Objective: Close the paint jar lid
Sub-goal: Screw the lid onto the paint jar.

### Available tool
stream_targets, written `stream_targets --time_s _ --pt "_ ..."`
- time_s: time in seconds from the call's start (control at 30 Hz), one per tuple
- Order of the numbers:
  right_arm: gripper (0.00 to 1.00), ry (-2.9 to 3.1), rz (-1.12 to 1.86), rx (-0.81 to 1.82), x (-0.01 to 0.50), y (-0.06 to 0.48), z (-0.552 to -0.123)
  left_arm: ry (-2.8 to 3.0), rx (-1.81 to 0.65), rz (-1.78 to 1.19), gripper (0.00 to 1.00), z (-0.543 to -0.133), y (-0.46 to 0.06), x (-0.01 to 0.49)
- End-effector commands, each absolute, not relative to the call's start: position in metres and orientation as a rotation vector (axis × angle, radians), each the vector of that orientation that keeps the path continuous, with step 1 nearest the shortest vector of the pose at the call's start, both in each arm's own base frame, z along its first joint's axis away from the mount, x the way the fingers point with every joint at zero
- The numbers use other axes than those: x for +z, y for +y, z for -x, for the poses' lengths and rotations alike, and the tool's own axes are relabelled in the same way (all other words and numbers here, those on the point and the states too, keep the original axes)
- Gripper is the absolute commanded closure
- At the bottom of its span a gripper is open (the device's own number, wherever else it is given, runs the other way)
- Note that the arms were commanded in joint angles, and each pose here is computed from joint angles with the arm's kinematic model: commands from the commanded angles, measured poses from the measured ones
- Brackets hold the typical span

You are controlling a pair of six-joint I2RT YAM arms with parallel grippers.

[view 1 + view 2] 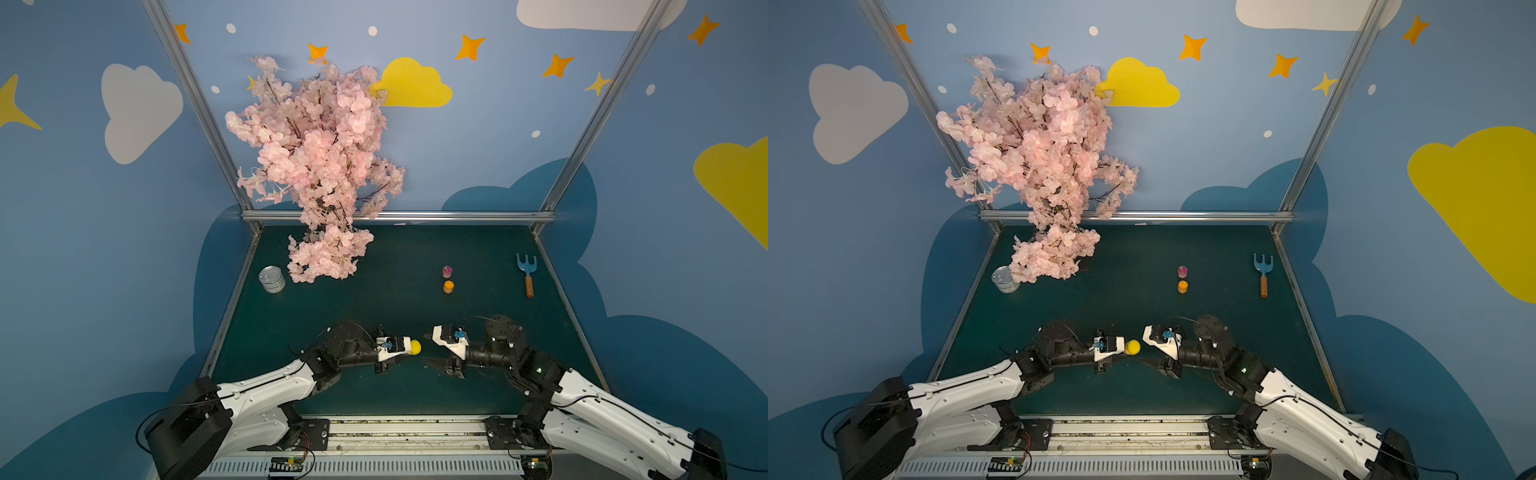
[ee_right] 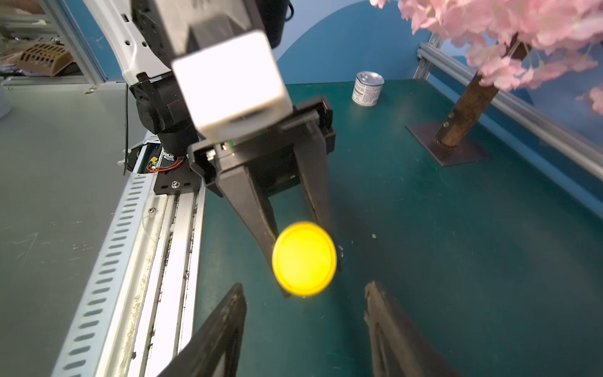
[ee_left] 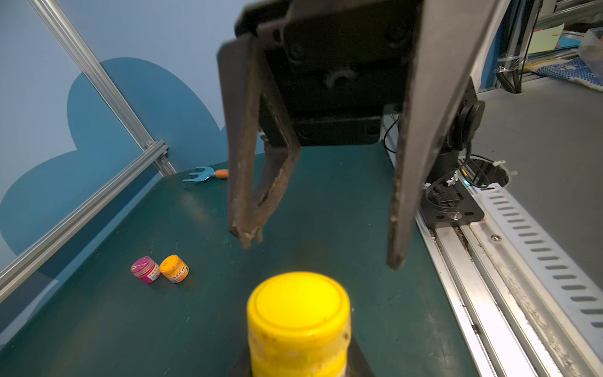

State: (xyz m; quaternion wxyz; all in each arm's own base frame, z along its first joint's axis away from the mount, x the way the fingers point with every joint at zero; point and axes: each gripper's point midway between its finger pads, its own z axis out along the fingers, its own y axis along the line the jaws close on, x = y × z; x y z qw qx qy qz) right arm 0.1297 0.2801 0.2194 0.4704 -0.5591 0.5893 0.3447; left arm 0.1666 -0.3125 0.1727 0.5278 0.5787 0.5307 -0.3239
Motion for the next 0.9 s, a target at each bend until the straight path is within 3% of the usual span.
stream_targets --time_s 0.0,0.6,0.87 --pt "0.46 1.352 1.430 0.865 0.234 0.287 -0.124 1.248 -0.807 -1.387 0.69 -0.165 -0.317 0.182" --pt "0.46 1.408 1.439 0.861 0.222 0.299 -0.135 1.255 -0.782 -1.377 0.69 -0.168 -0.315 0.181" --pt "0.53 1.426 1.457 0.859 0.219 0.301 -0.136 1.255 -0.779 -1.376 0.69 -0.168 -0.315 0.182"
